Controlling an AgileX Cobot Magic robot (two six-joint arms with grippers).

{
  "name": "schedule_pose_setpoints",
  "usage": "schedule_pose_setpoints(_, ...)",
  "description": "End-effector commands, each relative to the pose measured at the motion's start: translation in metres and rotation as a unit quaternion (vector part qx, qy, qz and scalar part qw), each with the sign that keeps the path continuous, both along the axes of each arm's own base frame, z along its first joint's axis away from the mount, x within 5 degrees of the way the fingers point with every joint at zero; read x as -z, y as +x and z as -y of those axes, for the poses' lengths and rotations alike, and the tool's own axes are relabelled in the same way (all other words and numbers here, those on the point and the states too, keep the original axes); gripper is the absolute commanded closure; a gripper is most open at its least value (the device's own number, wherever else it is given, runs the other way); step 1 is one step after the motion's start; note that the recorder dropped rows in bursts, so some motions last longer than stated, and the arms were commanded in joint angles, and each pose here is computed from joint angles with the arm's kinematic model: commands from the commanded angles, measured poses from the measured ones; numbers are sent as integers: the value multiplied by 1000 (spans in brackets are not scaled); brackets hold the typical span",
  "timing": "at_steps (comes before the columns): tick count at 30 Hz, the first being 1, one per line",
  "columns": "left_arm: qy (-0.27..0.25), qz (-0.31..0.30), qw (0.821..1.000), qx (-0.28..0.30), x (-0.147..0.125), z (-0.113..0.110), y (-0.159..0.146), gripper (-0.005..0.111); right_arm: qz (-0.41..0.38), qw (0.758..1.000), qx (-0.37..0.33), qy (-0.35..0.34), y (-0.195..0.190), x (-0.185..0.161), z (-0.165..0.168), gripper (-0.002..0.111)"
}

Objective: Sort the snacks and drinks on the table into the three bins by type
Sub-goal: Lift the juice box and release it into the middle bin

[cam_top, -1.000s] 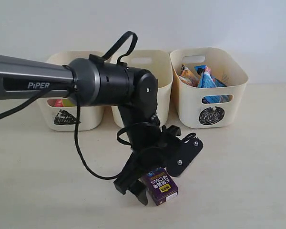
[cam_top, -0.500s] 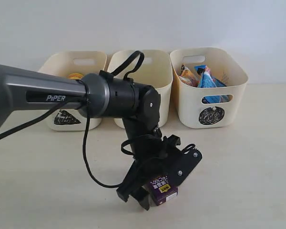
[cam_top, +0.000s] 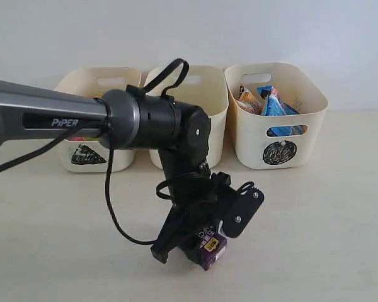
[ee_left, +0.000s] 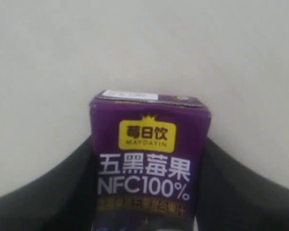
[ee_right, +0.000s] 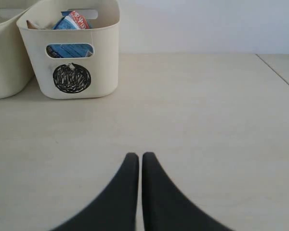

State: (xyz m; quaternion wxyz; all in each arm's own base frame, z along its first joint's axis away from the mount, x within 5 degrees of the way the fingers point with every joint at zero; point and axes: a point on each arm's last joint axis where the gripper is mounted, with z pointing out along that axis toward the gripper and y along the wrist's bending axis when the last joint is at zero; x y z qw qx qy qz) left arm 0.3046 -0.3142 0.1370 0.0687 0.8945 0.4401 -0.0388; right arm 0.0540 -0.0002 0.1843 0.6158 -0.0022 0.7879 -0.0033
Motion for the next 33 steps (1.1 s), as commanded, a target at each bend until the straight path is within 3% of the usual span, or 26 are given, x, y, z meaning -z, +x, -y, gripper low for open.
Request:
schedule_pose_setpoints(1, -24, 9, 996, -80, -35, -2, -4, 103, 4, 1000, 0, -1, 0, 0, 0, 108)
schedule_pose_setpoints(7, -107, 54, 975, -186, -82, -2, -2, 103, 4, 1000, 0, -1, 0, 0, 0, 108)
schedule_pose_setpoints(14, -261, 132, 914, -282, -127, 3, 14, 103, 4, 1000, 0, -1, 0, 0, 0, 108)
schedule_pose_setpoints(23, -390, 195, 828, -352, -150, -14, 53, 103, 4, 1000, 0, -1, 0, 0, 0, 108)
schedule_pose_setpoints(33, -467, 235, 749, -408, -146, -37, 93, 103, 4, 1000, 0, -1, 0, 0, 0, 108)
